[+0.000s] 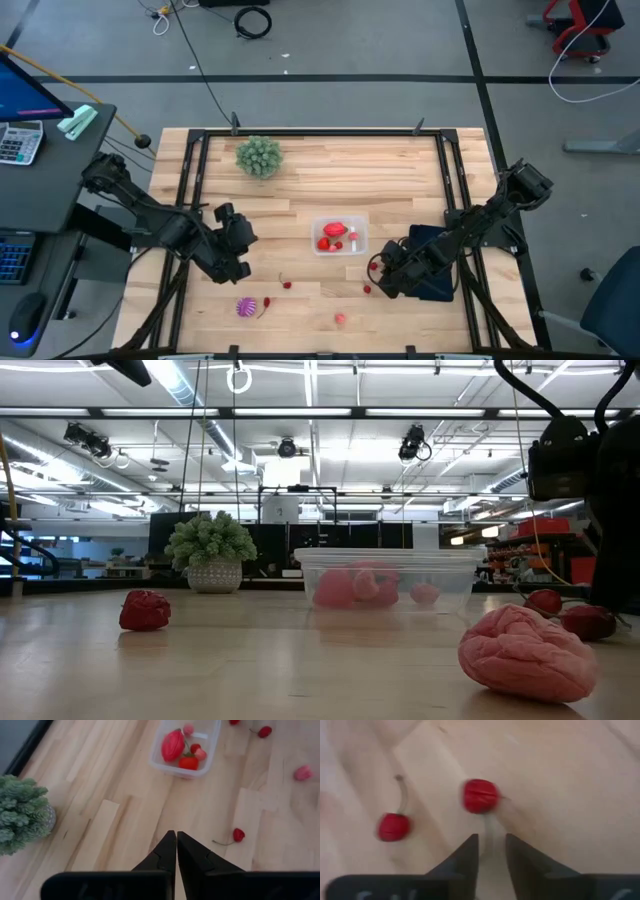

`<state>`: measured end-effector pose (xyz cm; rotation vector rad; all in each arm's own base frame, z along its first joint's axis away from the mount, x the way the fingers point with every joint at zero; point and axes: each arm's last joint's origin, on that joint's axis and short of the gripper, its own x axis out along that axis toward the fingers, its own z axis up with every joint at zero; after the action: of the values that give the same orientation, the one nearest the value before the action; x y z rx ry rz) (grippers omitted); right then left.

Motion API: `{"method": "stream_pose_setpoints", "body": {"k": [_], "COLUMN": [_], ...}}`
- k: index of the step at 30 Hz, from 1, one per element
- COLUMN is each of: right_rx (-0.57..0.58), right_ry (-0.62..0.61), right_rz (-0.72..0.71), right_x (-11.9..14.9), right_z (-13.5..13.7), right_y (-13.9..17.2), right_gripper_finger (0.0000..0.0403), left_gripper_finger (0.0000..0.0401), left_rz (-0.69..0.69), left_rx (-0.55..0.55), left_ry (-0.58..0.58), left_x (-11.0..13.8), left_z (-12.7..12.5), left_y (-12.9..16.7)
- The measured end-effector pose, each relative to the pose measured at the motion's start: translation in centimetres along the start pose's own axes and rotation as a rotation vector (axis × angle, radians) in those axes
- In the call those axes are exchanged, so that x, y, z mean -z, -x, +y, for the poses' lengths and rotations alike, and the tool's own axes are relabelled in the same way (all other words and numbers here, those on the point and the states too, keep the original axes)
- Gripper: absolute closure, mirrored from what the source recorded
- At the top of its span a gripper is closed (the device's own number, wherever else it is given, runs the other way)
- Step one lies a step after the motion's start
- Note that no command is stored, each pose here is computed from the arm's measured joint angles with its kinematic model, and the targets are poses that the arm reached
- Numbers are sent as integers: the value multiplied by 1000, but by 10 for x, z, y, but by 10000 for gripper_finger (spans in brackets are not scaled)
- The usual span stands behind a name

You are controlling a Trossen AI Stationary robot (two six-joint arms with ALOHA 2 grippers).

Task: Pick and placing Produce into tupperware
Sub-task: Put the red cherry into the transparent bin

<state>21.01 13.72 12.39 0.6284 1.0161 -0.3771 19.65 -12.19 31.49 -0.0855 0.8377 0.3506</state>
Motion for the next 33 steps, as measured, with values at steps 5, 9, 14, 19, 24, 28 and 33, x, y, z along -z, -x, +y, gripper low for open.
{"method": "stream_pose_setpoints", "body": {"k": [5, 9, 14, 19, 24, 28, 33], "right_rx": [-16, -39, -79, -148, -96, 28, 58], "right_ry": [1, 15, 27, 126, 288, 320, 259], "right_rz": [-15, -56, -74, -164, -298, -281, -178], "right_x": [-3, -7, -16, -39, -80, -115, -142], "right_z": [1, 4, 20, 49, 64, 53, 32], "right_y": [-1, -1, 6, 23, 38, 44, 38], "right_gripper_finger": [382, 392, 398, 398, 399, 399, 398], "left_gripper_finger": [391, 392, 383, 387, 395, 387, 374], "left_rz": [-55, -59, -57, -58, -58, -58, -59], "left_rx": [-34, -21, -4, 5, 5, 5, 5], "left_ry": [28, 28, 31, 26, 24, 24, 24], "left_x": [1, 4, 8, 10, 10, 10, 10], "left_z": [-2, -4, -7, -9, -9, -9, -9], "left_y": [3, 6, 10, 12, 11, 11, 12]}}
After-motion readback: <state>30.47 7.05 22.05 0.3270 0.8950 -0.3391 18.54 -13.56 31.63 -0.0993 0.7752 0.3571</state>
